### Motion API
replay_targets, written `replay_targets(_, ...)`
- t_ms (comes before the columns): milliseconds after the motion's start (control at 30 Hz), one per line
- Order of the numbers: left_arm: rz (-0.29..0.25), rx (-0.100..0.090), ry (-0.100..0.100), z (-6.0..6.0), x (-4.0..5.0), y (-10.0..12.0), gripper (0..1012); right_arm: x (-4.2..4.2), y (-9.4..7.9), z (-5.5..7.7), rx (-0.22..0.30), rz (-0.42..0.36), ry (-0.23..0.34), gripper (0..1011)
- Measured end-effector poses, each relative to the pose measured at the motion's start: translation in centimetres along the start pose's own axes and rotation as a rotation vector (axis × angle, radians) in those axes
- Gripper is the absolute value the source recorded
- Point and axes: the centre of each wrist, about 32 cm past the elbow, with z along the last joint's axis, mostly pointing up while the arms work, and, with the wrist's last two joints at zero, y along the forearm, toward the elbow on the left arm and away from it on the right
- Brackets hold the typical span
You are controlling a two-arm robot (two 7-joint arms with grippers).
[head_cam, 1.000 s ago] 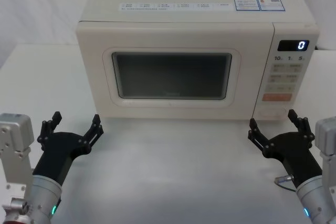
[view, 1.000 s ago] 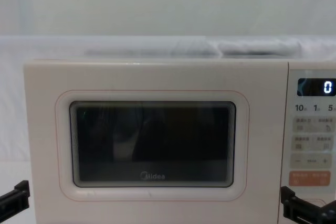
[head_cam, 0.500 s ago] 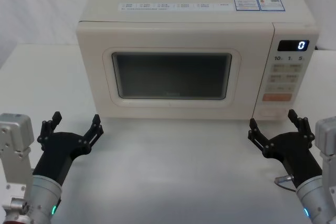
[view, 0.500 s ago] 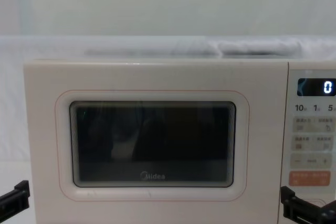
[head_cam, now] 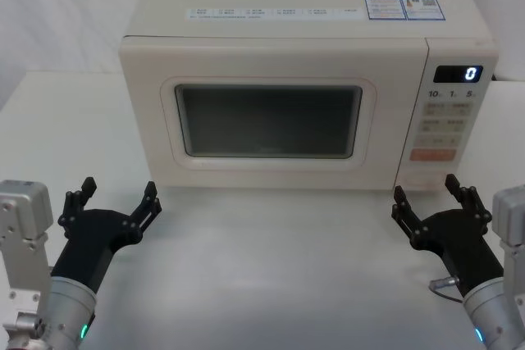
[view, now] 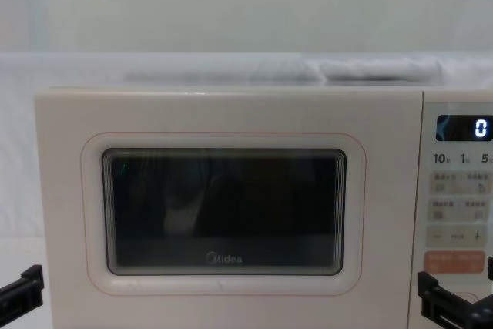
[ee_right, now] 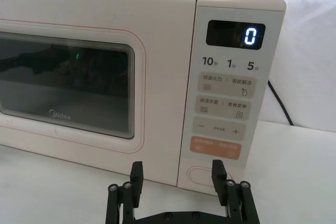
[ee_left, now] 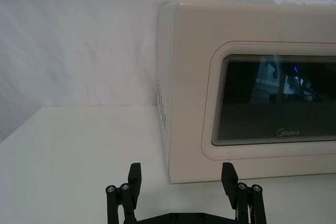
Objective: Press the button to open the microwave door with one hand; close the microwave door with the other hand.
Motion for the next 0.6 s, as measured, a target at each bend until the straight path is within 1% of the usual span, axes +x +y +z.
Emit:
replay_targets(100, 0.000, 0.000, 0.000, 0.00, 0.00, 0.00, 1001, 0.00, 0.00, 0.00, 0.000, 0.000, 0.000, 789)
replay_targets(133, 0.000, 0.000, 0.000, 0.00, 0.00, 0.00, 1001, 0.00, 0.00, 0.00, 0.000, 0.000, 0.000, 748)
replay_targets(233, 0.000, 0.000, 0.000, 0.00, 0.00, 0.00, 1001, 0.00, 0.00, 0.00, 0.000, 0.000, 0.000, 688)
replay_targets(267, 0.000, 0.000, 0.000, 0.00, 0.00, 0.00, 1001, 0.00, 0.00, 0.00, 0.000, 0.000, 0.000, 628)
replay_targets(300, 0.000, 0.000, 0.000, 0.00, 0.00, 0.00, 1001, 0.00, 0.00, 0.00, 0.000, 0.000, 0.000, 610)
replay_targets(333, 0.000, 0.000, 0.000, 0.00, 0.00, 0.00, 1001, 0.00, 0.00, 0.00, 0.000, 0.000, 0.000, 546)
replay_targets(400, 0.000, 0.000, 0.000, 0.00, 0.00, 0.00, 1001, 0.00, 0.00, 0.00, 0.000, 0.000, 0.000, 508)
replay_targets(467, 0.000, 0.000, 0.000, 0.00, 0.00, 0.00, 1001, 0.00, 0.00, 0.00, 0.000, 0.000, 0.000, 423)
replay_targets(567, 0.000, 0.000, 0.000, 0.00, 0.00, 0.00, 1001, 0.00, 0.00, 0.00, 0.000, 0.000, 0.000, 363)
replay_targets(600, 0.000, 0.000, 0.000, 0.00, 0.00, 0.00, 1001, 0.00, 0.00, 0.00, 0.000, 0.000, 0.000, 304)
